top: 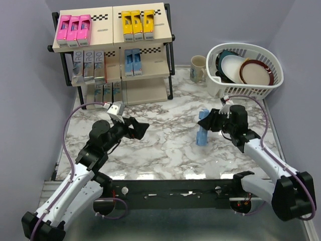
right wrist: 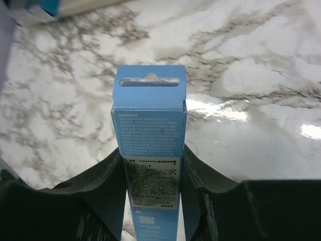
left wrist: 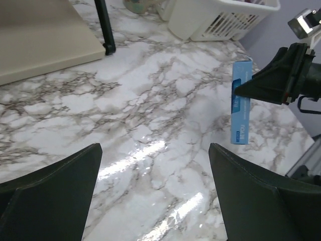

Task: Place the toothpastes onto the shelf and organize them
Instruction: Pick up the toothpaste from the center of the board.

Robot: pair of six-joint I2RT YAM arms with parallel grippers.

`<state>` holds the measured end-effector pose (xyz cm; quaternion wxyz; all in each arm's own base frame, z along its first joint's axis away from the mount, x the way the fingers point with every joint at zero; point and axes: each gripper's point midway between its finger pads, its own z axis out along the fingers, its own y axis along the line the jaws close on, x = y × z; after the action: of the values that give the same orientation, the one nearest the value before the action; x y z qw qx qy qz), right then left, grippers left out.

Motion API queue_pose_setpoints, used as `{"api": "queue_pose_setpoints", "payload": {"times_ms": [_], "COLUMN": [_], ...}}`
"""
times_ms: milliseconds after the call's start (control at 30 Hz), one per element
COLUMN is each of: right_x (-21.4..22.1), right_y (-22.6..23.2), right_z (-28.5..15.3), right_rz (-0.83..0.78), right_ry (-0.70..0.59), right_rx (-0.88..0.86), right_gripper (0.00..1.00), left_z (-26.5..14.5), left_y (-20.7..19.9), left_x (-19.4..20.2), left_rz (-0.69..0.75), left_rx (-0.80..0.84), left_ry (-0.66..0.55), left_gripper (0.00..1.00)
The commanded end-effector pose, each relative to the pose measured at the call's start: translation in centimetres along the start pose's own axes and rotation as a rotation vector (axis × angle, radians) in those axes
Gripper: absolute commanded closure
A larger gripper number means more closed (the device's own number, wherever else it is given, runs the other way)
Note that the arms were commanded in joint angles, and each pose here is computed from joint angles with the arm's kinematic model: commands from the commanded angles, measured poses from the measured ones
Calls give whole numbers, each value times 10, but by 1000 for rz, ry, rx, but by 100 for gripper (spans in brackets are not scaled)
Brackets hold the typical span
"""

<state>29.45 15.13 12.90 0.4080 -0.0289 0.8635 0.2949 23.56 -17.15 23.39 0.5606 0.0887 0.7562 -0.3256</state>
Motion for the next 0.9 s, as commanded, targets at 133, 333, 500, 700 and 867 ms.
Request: {"api": "queue_pose_setpoints", "payload": {"times_ms": [133,333,500,700,867], "right_x": [-36,-46,-45,-43,-40], "right_y": [75,105,113,119,121], "right_z": [-52,-96,-119,-137,-143], "right_rz": [138,173,191,218,221], "right_ry": [-389,-514,-579,-620,-626], "right_rx": [-419,-595,-664,-718,-738], "right_gripper": [63,63,62,62,62], "left_z": [0,10,18,29,29], "left_y": [-68,-101,-144,-182,-211], "left_x": [1,17,25,21,19], "left_rz": [-204,-233,-284,-327,-378], "left_rx": [269,361,491,584,693], "left_ry": [-101,-166,-195,-262,-269], "left_gripper": [1,1,1,1,1]}}
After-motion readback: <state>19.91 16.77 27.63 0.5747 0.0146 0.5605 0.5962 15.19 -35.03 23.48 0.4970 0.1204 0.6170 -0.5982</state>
